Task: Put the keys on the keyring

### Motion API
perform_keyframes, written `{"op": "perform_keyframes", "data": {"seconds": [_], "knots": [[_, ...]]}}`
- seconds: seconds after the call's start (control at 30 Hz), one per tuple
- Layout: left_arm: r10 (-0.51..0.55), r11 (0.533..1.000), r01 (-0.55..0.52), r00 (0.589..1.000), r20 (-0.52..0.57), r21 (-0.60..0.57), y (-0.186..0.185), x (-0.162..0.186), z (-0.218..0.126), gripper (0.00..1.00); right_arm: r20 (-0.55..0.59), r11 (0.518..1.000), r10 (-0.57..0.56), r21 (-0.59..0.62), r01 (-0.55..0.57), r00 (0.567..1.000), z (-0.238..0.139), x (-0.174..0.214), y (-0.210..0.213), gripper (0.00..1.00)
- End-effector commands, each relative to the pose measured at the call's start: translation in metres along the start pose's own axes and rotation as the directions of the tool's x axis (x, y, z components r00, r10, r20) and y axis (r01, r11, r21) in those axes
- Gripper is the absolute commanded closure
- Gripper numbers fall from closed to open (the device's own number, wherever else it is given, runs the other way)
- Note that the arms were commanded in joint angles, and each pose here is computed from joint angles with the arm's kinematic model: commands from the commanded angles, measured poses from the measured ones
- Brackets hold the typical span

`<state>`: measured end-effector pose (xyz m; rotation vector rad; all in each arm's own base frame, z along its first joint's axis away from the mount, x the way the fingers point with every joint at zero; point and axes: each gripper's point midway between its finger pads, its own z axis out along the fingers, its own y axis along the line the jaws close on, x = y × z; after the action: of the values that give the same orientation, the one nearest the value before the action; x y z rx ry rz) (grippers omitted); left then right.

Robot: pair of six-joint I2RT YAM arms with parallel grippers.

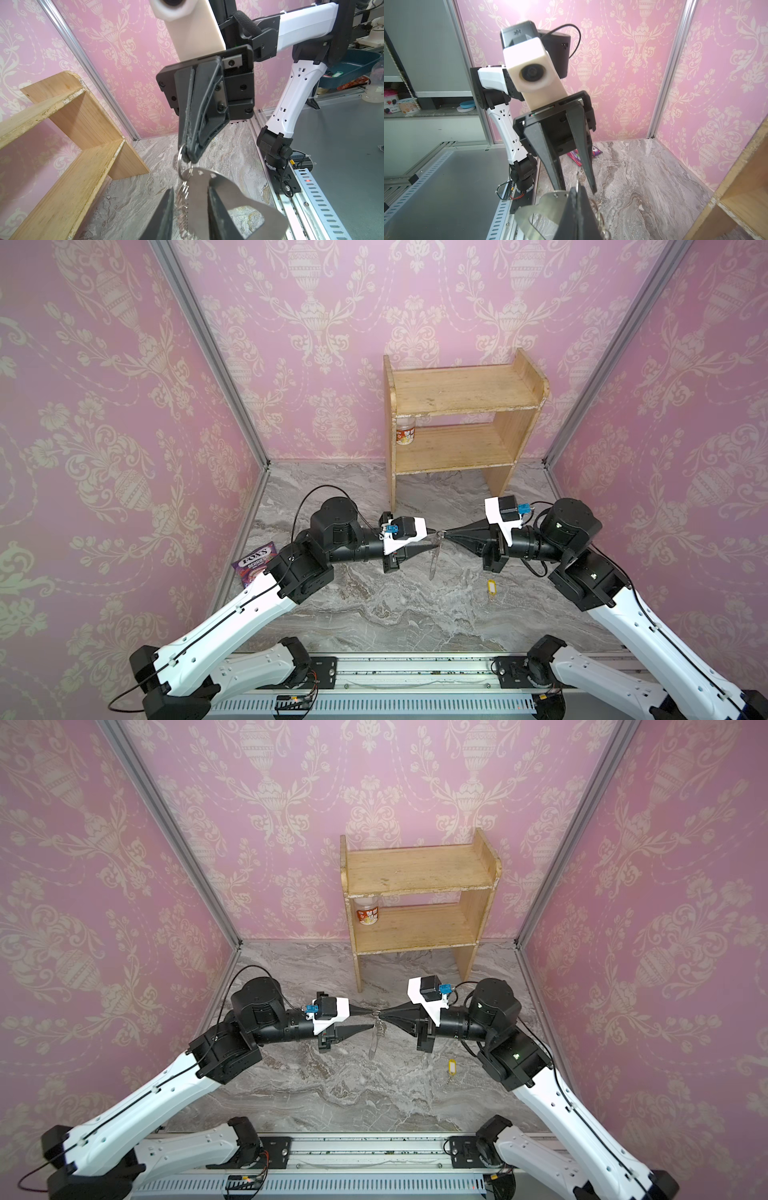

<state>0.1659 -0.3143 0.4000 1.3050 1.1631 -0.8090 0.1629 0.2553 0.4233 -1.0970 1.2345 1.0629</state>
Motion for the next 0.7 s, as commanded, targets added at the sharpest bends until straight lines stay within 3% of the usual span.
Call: {"op": "perform_keyframes", "data": {"seconds": [0.0, 0.27, 0.67], "knots": [[-0.01, 1.0, 0.009, 0.995, 0.103, 0.007, -0.001, -0.023, -0.005, 0.7, 0.06, 0.998, 0.006, -0.058, -0.002, 0.998, -0.001, -0.016, 0.008, 1.0], [-0.023, 0.999, 0.017, 0.983, 0.181, 0.033, -0.005, -0.04, -0.008, 0.72, 0.071, 0.997, 0.009, -0.072, -0.003, 0.997, 0.0, -0.021, 0.01, 1.0], [-0.038, 0.997, 0.027, 0.984, 0.176, 0.067, -0.007, -0.041, -0.004, 0.91, 0.077, 0.998, 0.004, -0.067, 0.001, 0.997, 0.0, -0.021, 0.009, 1.0]]}}
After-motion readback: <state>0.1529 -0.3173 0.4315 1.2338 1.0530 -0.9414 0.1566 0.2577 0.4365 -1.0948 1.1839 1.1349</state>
